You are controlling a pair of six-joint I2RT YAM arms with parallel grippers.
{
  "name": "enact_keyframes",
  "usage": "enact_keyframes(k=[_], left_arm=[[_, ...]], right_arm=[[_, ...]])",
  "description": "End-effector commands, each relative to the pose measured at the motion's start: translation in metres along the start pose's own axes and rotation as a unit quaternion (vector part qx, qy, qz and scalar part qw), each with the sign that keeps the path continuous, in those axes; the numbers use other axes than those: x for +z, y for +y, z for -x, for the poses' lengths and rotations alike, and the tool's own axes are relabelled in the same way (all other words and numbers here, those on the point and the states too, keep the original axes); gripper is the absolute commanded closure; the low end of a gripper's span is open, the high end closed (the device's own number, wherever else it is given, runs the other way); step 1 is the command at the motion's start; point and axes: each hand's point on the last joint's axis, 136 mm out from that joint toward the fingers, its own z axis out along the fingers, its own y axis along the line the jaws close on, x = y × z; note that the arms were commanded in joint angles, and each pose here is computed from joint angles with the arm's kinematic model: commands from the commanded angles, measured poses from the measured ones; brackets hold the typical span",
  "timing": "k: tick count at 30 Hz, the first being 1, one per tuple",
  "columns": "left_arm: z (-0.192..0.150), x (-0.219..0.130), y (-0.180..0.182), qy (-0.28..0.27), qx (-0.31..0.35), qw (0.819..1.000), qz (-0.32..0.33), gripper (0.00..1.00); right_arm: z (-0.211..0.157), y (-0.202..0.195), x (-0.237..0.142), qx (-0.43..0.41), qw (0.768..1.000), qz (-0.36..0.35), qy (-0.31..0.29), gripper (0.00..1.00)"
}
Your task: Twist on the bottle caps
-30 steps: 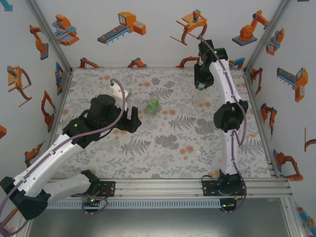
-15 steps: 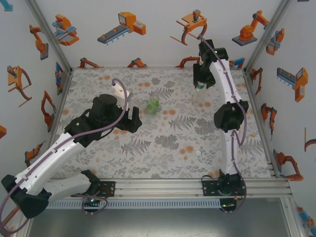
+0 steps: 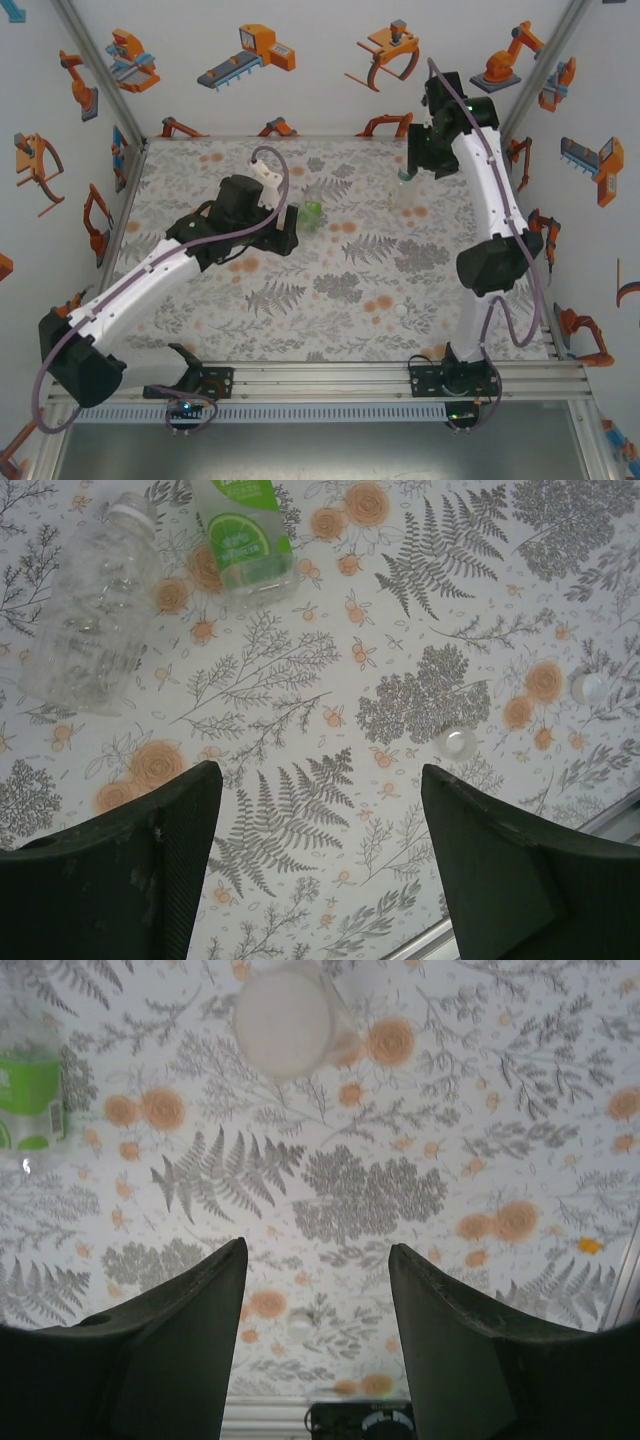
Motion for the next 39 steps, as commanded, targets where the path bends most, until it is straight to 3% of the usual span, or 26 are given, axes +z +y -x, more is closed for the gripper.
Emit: enact_keyframes(k=[1, 20, 34, 39], left_arm=[[0.021, 0.015, -0.003, -0.010, -0.005, 1.000, -0.012, 0.25], [0.024, 0.165, 0.036, 0.101, -0.052, 0.992, 0.058, 0.23], [-0.020, 0.233, 0.060, 0.167, -0.038, 0.979, 0.112, 0.23], [-0.035, 0.247, 0.062, 0.185, -0.039, 0.975, 0.112, 0.28]], right_arm=[[-0.015, -0.008, -0.018, 0.014, 1.000, -0.007, -0.011, 0.44], [-0.126, -0.029, -0.049, 0.047, 0.999, -0.008, 0.007, 0.44], [-0.150, -0.024, -0.045, 0.055, 0.998, 0.017, 0.017, 0.45], [-0.153, -0.023, -0.046, 0.060, 0.998, 0.022, 0.017, 0.45]])
